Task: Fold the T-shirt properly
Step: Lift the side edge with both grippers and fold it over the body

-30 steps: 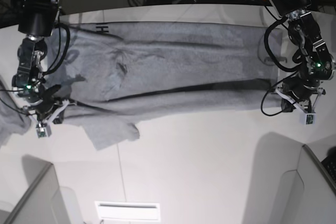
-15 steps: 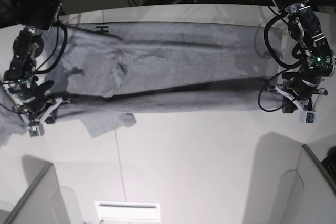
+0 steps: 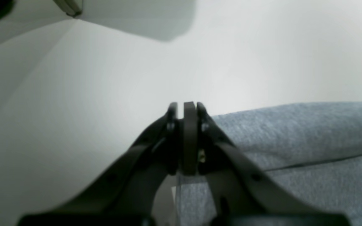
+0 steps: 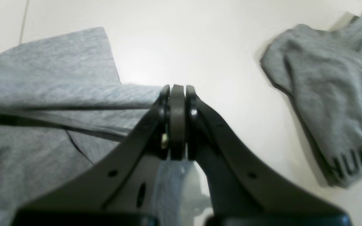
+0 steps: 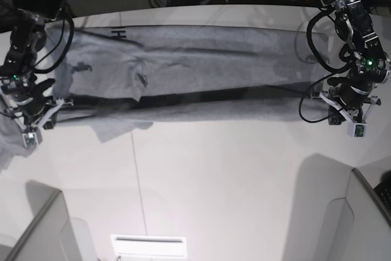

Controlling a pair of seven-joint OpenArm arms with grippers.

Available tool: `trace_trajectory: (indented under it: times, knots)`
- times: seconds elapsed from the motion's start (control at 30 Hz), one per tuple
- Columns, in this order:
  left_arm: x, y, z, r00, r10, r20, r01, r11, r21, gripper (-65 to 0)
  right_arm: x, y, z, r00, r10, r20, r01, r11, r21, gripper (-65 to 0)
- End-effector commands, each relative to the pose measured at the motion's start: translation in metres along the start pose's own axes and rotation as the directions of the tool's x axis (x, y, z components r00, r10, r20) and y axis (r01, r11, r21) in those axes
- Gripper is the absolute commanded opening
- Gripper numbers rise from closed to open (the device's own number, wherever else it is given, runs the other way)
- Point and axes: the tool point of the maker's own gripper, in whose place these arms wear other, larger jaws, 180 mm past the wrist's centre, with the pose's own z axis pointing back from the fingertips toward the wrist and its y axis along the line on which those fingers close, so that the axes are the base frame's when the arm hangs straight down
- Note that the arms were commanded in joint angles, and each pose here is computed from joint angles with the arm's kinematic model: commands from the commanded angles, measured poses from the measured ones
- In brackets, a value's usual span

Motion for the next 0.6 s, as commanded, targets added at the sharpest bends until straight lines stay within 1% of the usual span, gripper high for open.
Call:
trace_trajectory:
  times: [0.0,0.07,0.2,0.27,0.4,0.57]
  knots:
    - [0.02,0.004,0.007,0.998,-0.02,0.061,0.019,1.0,0.013,-65.0,0.019,-0.013,0.008,0.999,0.019,0.047,-0.017,0.999,-0.034,-65.0]
    - [0.024,0.002,0.01,0.997,-0.028,0.077,0.027,1.0,0.014,-65.0,0.016,-0.012,0.012,0.999,0.028,0.027,-0.027,0.999,-0.039,-65.0]
    - [0.023,-0.001,0.017,0.995,-0.049,0.082,0.048,0.999,0.017,-65.0,0.012,-0.007,0.022,0.998,0.053,0.023,-0.052,0.998,-0.044,-65.0]
    - [0.018,-0.002,0.019,0.996,-0.052,0.07,0.051,0.999,0.016,-65.0,0.008,-0.002,0.023,0.999,0.044,0.007,-0.044,0.998,-0.038,-65.0]
    - [0.011,-0.002,0.02,0.997,-0.057,0.054,0.056,0.998,0.016,-65.0,-0.002,-0.008,0.034,1.0,0.003,-0.012,-0.003,0.998,-0.068,-65.0]
    - [0.006,-0.002,0.023,0.997,-0.066,0.042,0.065,0.998,0.017,-65.0,-0.028,0.002,0.037,0.995,0.048,-0.084,-0.05,0.998,-0.029,-65.0]
